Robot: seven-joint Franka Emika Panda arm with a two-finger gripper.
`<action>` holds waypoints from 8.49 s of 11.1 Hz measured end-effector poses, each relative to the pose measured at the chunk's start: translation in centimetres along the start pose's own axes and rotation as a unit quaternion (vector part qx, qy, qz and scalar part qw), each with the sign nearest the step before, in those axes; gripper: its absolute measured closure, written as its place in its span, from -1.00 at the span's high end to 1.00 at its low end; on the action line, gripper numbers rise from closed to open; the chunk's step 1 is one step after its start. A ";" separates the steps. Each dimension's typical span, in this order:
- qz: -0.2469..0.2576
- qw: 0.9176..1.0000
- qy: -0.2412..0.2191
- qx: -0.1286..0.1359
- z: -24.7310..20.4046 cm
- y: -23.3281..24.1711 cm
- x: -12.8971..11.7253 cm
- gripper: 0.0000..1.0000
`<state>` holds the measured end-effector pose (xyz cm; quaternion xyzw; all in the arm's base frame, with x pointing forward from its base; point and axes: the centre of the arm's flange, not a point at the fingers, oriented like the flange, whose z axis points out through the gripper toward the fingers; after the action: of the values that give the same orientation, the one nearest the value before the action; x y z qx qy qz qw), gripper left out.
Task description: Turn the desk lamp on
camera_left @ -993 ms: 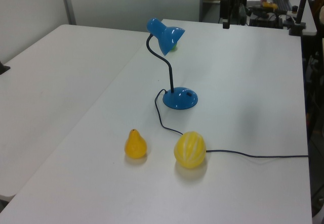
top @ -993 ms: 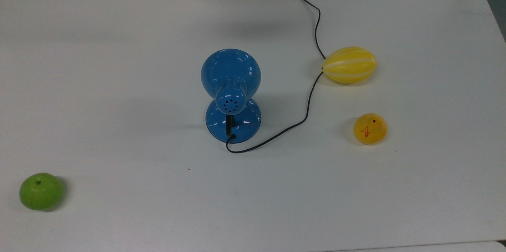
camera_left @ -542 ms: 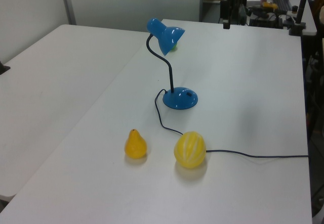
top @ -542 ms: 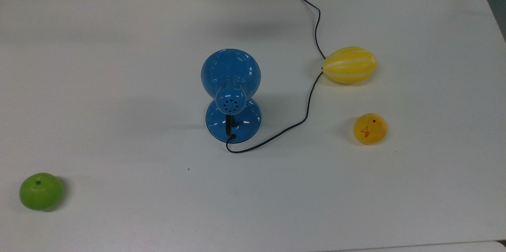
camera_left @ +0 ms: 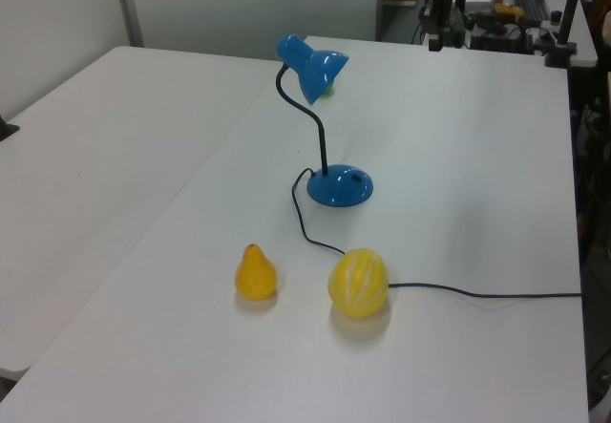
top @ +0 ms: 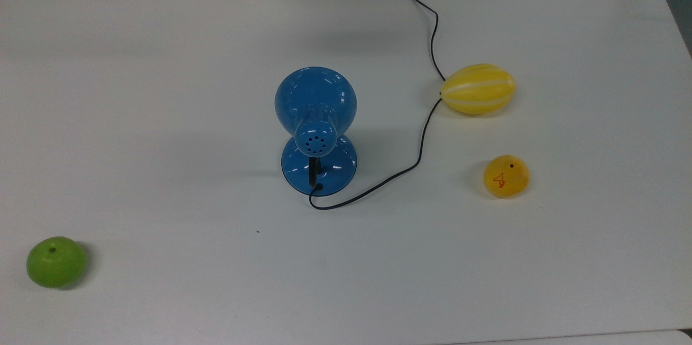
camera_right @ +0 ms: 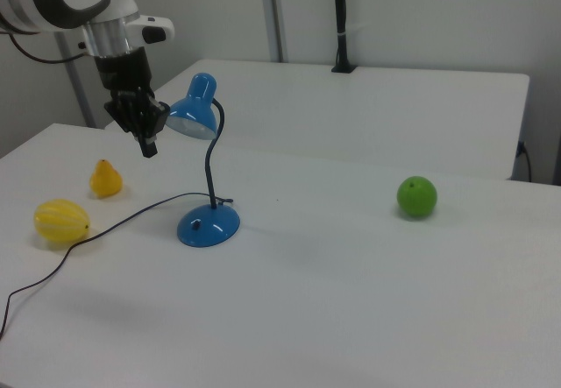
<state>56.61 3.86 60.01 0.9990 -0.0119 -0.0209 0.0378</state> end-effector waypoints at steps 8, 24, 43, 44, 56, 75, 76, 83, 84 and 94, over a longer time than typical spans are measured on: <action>-0.028 0.999 -0.027 -0.019 7.6 -2.4 0.8 -0.98; -0.001 0.992 0.123 0.019 23.2 -7.0 6.8 -0.98; -0.006 0.987 0.159 0.031 24.7 -8.0 8.1 -0.98; -0.006 0.987 0.157 0.030 24.9 -8.0 8.1 -0.98; -0.008 0.986 0.165 0.033 25.2 -8.2 8.4 -0.98; -0.001 0.999 0.051 0.000 19.2 -6.7 4.6 -0.98; -0.001 0.999 0.036 -0.004 17.8 -6.5 3.7 -0.98; -0.004 0.999 0.031 -0.014 3.1 -3.8 -0.8 -0.98; -0.004 0.999 0.031 -0.014 1.9 -3.4 -0.8 -0.98; 0.006 1.000 0.026 -0.005 1.0 -1.9 -0.8 0.80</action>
<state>55.84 5.65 58.91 0.9989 -0.0168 0.0050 0.0432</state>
